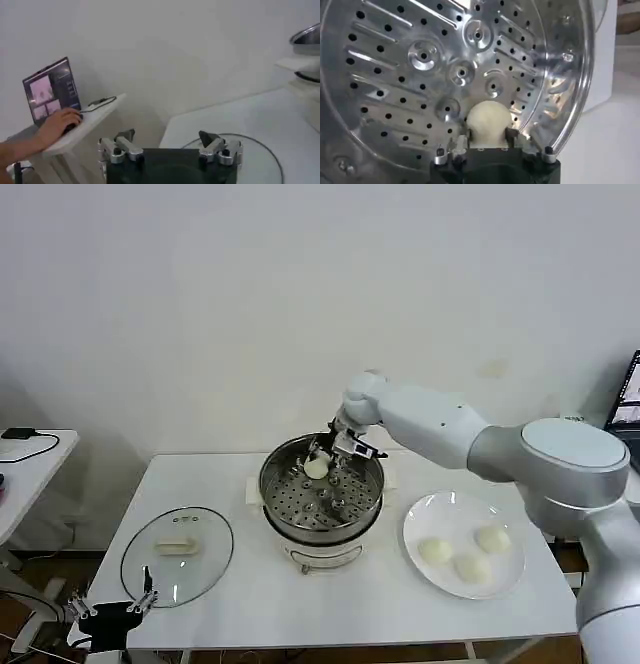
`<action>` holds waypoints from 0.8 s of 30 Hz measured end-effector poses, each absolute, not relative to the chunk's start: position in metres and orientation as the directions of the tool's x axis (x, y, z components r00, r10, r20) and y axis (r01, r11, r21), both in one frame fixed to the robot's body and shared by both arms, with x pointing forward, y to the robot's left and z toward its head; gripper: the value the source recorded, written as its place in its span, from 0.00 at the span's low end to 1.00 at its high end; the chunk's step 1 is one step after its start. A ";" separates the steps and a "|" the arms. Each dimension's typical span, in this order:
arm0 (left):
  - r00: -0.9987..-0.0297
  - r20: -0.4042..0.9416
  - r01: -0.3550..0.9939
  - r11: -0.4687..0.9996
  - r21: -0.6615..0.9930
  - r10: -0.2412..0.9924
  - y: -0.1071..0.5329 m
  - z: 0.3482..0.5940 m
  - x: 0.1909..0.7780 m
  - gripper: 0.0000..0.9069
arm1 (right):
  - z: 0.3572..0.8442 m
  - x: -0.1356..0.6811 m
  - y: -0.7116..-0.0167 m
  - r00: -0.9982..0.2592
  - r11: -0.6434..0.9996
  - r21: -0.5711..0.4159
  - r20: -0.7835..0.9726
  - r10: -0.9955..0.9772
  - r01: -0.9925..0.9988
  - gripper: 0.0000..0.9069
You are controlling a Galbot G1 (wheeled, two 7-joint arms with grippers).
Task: Take steamed baozi put them in steamer then cover it.
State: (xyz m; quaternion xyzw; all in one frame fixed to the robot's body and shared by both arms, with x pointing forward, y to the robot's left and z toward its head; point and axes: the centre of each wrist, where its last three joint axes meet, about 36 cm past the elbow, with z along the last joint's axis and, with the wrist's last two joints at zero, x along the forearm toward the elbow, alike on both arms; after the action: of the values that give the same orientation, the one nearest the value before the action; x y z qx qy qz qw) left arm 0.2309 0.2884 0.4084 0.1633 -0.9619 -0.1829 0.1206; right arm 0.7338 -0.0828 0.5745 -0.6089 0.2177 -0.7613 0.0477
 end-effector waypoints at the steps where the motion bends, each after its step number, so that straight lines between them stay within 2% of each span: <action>1: -0.918 0.172 -0.270 0.880 0.391 -0.358 0.288 0.409 0.231 1.00 | 0.577 0.734 -0.083 -0.256 -0.901 -0.389 0.906 -0.337 -0.191 1.00; 15: -0.926 0.169 -0.254 0.887 0.386 -0.339 0.283 0.413 0.229 1.00 | 0.655 0.719 -0.104 -0.330 -0.872 -0.435 0.876 -0.352 -0.224 1.00; 24: -0.939 0.162 -0.222 0.894 0.389 -0.303 0.278 0.420 0.230 1.00 | 0.692 0.693 -0.184 -0.425 -0.797 -0.458 0.859 -0.284 -0.394 1.00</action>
State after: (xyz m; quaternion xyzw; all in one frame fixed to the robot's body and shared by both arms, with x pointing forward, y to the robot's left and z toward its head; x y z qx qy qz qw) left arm 0.2302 0.2781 0.4203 0.1358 -0.9670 -0.1856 0.1097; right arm 0.6926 -0.1837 0.6924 -0.5349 0.3169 -0.7825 -0.0351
